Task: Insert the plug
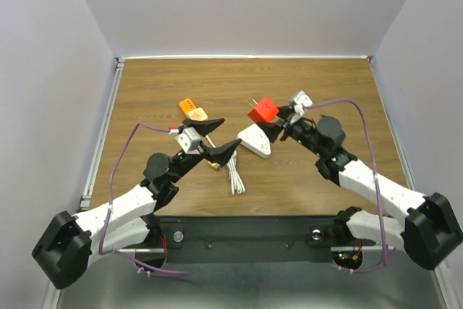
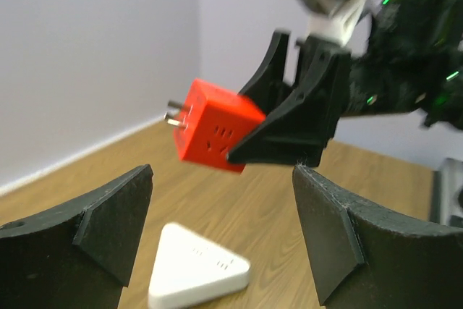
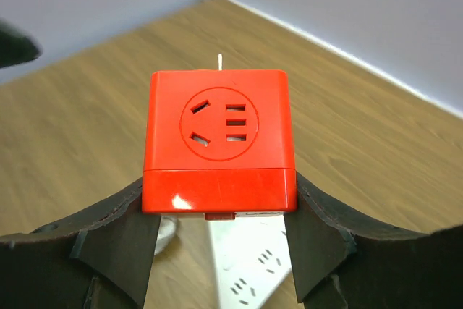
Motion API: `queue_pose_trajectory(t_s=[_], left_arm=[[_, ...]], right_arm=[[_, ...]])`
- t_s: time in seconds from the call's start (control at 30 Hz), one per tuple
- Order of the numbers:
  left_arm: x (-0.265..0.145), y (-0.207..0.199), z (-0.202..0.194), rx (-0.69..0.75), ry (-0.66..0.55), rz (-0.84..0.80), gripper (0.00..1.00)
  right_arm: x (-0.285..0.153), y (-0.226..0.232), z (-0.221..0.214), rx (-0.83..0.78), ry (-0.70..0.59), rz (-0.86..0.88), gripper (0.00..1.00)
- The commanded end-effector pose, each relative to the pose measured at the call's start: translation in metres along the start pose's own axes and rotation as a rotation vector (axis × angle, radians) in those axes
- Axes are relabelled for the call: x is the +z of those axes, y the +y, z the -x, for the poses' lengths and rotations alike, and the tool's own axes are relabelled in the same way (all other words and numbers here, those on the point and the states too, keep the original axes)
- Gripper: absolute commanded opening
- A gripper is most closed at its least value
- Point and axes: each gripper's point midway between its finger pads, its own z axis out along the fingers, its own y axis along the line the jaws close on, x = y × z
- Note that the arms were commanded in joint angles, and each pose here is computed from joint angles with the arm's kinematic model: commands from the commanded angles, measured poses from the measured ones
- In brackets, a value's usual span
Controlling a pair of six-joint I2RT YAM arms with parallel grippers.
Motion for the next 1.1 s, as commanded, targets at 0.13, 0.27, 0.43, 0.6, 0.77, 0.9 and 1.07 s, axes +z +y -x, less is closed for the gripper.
queue_pose_trajectory(t_s=[0.13, 0.27, 0.43, 0.6, 0.77, 0.9, 1.07], left_arm=[[-0.003, 0.049, -0.049, -0.095, 0.149, 0.264, 0.86], [-0.006, 0.042, -0.071, -0.182, 0.21, 0.251, 0.84], [-0.003, 0.031, -0.113, -0.271, 0.321, 0.229, 0.82], [0.005, 0.022, -0.14, -0.329, 0.386, 0.212, 0.8], [0.01, 0.014, -0.152, -0.36, 0.417, 0.192, 0.79], [0.014, 0.013, -0.169, -0.372, 0.464, 0.185, 0.79], [0.018, 0.016, -0.19, -0.383, 0.52, 0.199, 0.79]], right_arm=[[0.016, -0.077, -0.04, -0.084, 0.408, -0.347, 0.0], [-0.003, -0.1, -0.045, -0.024, 0.457, -0.541, 0.0], [-0.025, -0.101, -0.063, 0.079, 0.474, -0.633, 0.01], [-0.026, -0.103, -0.086, 0.114, 0.518, -0.668, 0.0], [-0.029, -0.111, -0.113, 0.11, 0.584, -0.726, 0.0], [-0.033, -0.111, -0.129, 0.121, 0.619, -0.739, 0.0], [-0.035, -0.111, -0.153, 0.123, 0.68, -0.741, 0.01]])
